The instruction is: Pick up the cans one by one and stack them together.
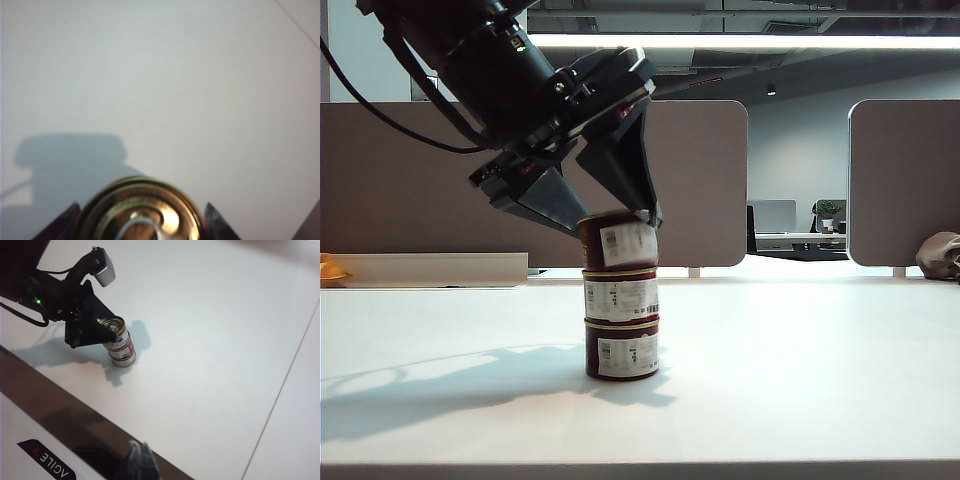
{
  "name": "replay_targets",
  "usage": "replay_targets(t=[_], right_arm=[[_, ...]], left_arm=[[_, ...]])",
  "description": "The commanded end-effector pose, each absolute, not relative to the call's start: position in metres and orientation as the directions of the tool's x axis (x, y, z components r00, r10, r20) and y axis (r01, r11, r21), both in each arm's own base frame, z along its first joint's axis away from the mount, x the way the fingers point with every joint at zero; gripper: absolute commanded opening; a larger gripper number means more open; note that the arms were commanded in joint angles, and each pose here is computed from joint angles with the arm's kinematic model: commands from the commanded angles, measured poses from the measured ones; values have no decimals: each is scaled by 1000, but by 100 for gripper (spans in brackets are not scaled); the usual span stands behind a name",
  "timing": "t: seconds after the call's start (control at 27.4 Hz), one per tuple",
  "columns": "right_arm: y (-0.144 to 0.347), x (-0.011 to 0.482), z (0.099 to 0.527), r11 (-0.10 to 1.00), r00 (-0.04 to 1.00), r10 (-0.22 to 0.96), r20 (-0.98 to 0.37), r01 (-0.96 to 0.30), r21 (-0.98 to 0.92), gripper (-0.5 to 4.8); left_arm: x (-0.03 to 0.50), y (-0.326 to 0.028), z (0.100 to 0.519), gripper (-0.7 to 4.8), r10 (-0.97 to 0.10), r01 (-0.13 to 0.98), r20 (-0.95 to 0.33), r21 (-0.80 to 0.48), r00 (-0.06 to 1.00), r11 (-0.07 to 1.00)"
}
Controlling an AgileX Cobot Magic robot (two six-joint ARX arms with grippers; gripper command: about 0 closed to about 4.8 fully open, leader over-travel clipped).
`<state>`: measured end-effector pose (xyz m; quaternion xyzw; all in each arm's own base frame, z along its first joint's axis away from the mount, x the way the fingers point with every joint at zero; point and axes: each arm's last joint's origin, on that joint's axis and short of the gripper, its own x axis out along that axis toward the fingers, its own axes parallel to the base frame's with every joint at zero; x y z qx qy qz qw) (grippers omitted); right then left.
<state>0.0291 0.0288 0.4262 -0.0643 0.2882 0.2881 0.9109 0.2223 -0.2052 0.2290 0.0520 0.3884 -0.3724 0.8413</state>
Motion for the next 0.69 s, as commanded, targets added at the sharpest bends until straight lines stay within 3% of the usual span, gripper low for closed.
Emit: replay_targets(t=[0.04, 0.33, 0.62, 0.69], right_arm=[[29, 29, 429, 829, 678, 494, -544, -557, 58, -6], [29, 29, 429, 829, 679, 494, -544, -557, 58, -6], [28, 29, 429, 829, 679, 494, -543, -557, 58, -6], [28, 29, 429, 829, 679, 494, -543, -557, 58, -6]], left_arm=[[223, -206, 232, 314, -597, 672, -680, -205, 425, 712], [224, -207, 237, 313, -602, 673, -669, -202, 435, 711], [232, -214, 284, 306, -626, 680, -623, -197, 469, 706], [232, -214, 290, 236, -623, 680, -630, -197, 465, 707]])
